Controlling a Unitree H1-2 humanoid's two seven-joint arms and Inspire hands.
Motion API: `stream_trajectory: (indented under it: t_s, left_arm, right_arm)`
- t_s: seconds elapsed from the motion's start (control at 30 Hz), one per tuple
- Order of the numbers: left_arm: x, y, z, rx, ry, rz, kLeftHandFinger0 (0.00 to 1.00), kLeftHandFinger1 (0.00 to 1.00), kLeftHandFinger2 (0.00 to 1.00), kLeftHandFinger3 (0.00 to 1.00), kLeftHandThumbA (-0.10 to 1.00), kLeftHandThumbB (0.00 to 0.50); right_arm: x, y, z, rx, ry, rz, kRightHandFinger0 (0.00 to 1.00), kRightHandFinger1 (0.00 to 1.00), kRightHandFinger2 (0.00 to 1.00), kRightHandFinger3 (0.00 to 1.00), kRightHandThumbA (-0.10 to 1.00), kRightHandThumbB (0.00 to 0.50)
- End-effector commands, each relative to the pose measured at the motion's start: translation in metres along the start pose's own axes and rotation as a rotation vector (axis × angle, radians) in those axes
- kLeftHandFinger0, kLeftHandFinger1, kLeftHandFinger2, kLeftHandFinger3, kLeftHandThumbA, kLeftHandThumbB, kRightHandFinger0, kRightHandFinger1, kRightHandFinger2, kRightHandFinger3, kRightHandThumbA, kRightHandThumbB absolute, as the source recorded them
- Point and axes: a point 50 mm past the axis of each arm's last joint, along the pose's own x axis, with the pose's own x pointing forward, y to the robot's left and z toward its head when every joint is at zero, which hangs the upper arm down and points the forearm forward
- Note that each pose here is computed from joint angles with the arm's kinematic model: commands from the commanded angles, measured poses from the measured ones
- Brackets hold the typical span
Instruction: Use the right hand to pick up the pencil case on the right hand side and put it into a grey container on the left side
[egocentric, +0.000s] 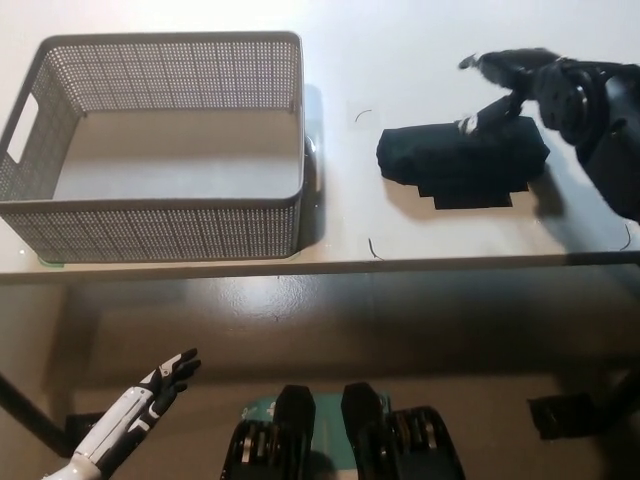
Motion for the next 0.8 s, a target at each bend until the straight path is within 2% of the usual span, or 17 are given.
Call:
stream_trajectory:
  t_s: [0.0,0.77]
  left_arm:
    - [-0.001,0.008,0.005,0.028,-0.042,0.01,1.0,1.0,1.0,1.0,1.0,0.352]
    - [0.007,0.013,0.006,0.022,-0.066,0.014,1.0,1.0,1.0,1.0,1.0,0.368]
  right_arm:
    - [-0.002,-0.022,0.007,-0.052,-0.033,-0.028,1.0,1.0,1.0,1.0,0.71,0.5]
    - [0.014,0.006,0.02,-0.055,-0.045,0.055,1.0,1.0,1.0,1.0,0.71,0.5]
